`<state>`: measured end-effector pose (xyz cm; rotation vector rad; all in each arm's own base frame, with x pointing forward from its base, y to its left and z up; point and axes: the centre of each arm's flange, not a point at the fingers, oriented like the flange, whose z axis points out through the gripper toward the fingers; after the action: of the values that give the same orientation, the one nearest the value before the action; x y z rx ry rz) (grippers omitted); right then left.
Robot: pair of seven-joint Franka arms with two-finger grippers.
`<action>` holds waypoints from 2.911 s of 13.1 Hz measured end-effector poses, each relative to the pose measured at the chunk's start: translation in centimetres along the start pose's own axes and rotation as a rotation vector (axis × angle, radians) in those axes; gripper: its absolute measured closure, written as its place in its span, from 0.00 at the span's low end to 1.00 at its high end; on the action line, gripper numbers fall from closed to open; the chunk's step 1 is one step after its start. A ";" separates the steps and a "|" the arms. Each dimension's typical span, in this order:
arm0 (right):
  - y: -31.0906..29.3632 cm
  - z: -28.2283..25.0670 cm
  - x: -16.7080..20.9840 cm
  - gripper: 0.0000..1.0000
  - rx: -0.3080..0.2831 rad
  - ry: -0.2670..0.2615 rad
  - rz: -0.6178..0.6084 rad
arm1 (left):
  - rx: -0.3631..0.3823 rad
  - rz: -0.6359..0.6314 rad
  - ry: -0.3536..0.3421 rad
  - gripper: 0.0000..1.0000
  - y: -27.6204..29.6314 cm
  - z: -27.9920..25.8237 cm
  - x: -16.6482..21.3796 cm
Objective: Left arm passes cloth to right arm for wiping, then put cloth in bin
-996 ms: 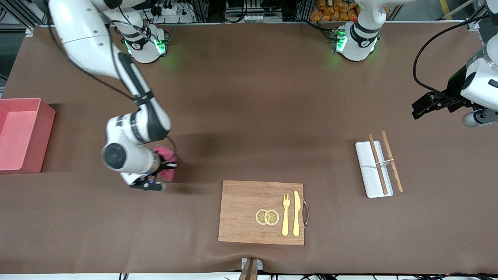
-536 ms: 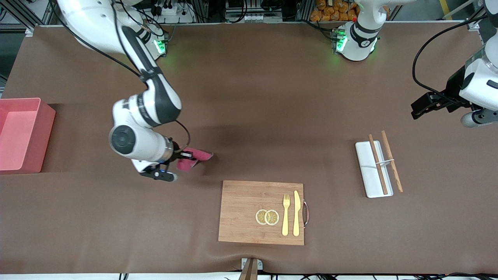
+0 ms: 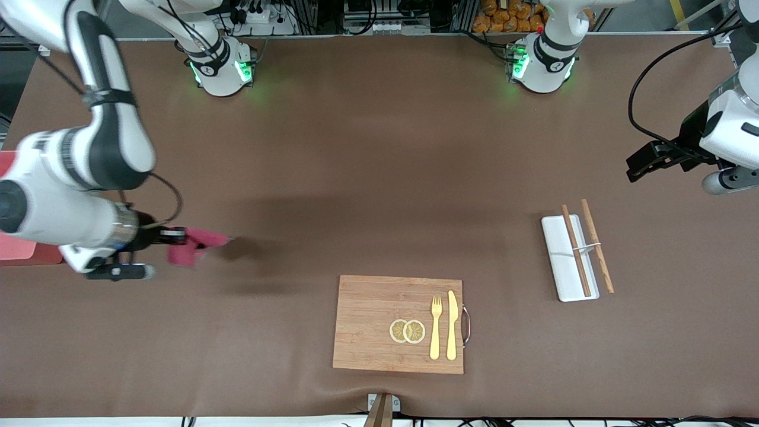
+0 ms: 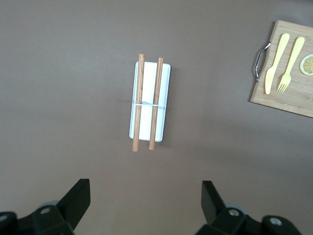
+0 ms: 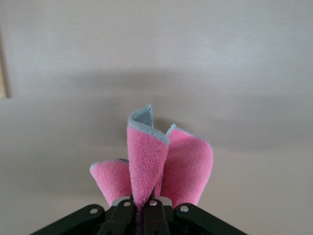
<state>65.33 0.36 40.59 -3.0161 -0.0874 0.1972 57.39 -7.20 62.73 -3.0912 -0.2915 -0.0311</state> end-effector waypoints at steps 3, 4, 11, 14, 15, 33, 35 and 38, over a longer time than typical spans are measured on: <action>11.8 -1.5 -1.9 0.98 -0.002 0.018 -0.123 | 0.000 -0.001 0.000 0.00 0.0 0.0 0.0; 15.9 -2.3 -3.1 0.98 -0.011 0.028 -0.158 | 0.000 -0.001 -0.001 0.00 0.0 0.0 0.0; 36.4 -9.7 -14.3 0.98 -0.095 0.018 -0.297 | -0.003 0.006 0.003 0.00 0.4 -0.2 -0.2; 42.6 -7.1 -17.2 0.98 -0.110 0.030 -0.312 | -0.003 0.010 0.006 0.00 0.8 -0.5 -0.5; 44.4 -5.5 -17.5 0.98 -0.122 0.038 -0.325 | -0.003 0.009 0.005 0.00 0.6 -0.6 -0.5; 32.0 -10.9 -9.0 0.00 -0.188 0.085 -0.342 | 0.001 0.004 -0.005 0.00 0.4 -0.4 -0.6; 28.0 -12.3 -7.6 0.00 -0.166 0.056 -0.355 | 0.001 0.004 -0.005 0.00 0.4 -0.4 -0.6; 19.8 -14.3 -5.5 0.00 -0.131 -0.004 -0.312 | 0.001 0.003 -0.005 0.00 0.3 -0.4 -0.5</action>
<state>62.79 -21.22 52.98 -3.0751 -0.5874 0.1734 56.93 -7.62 63.12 -3.0914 -0.2872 -0.0236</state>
